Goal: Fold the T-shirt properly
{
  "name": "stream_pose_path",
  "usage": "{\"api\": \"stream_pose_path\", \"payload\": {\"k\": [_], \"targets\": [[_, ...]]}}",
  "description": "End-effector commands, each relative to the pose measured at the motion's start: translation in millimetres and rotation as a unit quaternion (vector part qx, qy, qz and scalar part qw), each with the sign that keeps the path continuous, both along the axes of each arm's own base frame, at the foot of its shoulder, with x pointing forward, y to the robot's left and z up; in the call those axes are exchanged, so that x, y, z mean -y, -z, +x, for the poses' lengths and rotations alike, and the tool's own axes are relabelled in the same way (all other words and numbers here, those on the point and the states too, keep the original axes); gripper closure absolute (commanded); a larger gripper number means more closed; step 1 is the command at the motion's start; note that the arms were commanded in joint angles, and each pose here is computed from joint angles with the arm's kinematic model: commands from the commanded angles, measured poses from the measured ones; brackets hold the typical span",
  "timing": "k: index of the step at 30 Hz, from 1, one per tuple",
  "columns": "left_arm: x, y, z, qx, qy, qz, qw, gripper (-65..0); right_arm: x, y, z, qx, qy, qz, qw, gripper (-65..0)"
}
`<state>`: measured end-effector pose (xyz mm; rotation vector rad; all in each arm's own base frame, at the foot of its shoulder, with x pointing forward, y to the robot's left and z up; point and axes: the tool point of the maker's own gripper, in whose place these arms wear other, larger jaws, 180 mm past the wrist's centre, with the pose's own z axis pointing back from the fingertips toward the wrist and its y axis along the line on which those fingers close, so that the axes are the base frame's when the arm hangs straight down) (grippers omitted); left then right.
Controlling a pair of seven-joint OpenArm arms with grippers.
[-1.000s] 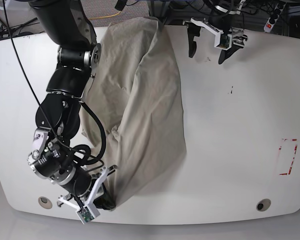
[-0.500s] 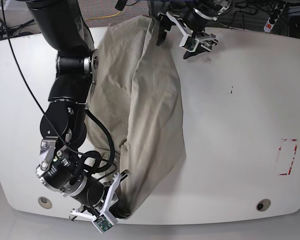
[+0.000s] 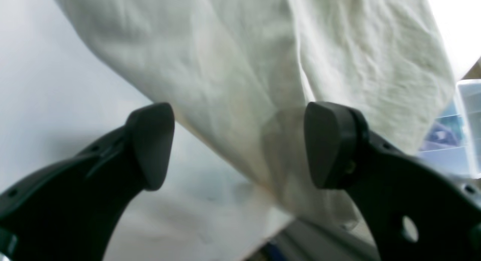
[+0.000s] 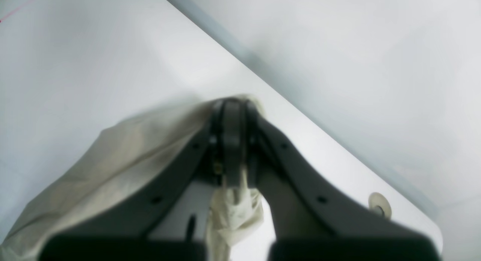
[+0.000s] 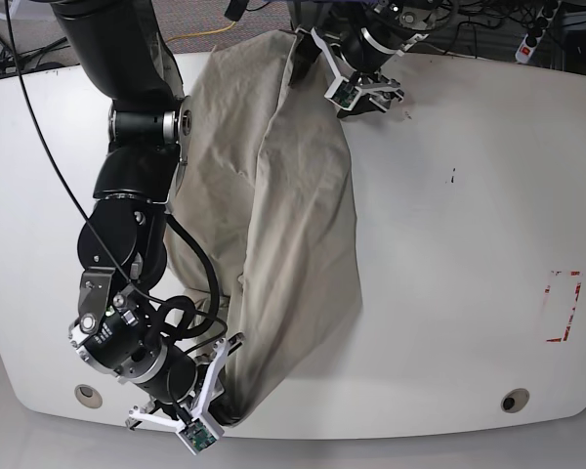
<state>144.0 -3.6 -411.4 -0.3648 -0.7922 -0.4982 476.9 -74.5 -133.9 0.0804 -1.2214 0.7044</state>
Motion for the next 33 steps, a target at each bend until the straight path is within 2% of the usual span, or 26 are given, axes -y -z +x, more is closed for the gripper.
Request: {"api": "stream_pose_path", "payload": {"k": [1, 7, 9, 11, 15, 19, 25, 33], "targets": [[1.1, -0.1, 1.6, 0.005, 0.0, -0.002, 1.0, -50.6, -1.2, -29.8, 3.7, 0.041, -0.005, 0.011, 0.9991, 0.0], [-5.3, 5.4, 16.7, 0.01, -0.001, 0.013, 1.0, -48.9, 0.1, -29.5, 4.0, 0.041, -0.003, 0.009, 0.9991, 0.0], [-8.3, 12.8, 17.1, -0.002, 0.0, 0.026, 1.0, -41.3, 0.1, -29.9, 3.9, 0.041, -0.003, 0.009, 0.9991, 0.0], [-12.0, 19.2, 21.2, -0.014, 0.002, 0.041, 0.999, -28.1, 1.9, -29.5, 3.7, 0.041, -0.001, 0.007, 0.9991, 0.0], [-17.5, 30.1, 25.8, -0.032, 0.005, 0.062, 0.998, -9.0, 3.4, -29.7, 3.6, 0.042, -0.002, 0.007, 0.9991, 0.0], [-21.9, 37.1, 32.4, -0.039, 0.005, 0.076, 0.996, -1.0, 4.3, -29.3, 3.7, 0.041, 0.0, 0.005, 0.9991, 0.0], [-25.2, 31.0, 44.4, -0.025, 0.0, 0.076, 0.997, 0.0, 6.5, -29.6, 4.3, 0.041, 0.003, 0.002, 0.9991, 0.0], [-72.1, -9.7, 91.4, 0.039, -0.076, 0.083, 0.993, 0.0, 7.3, -31.6, 4.9, 0.044, 0.004, 0.001, 0.999, 0.0]]}}
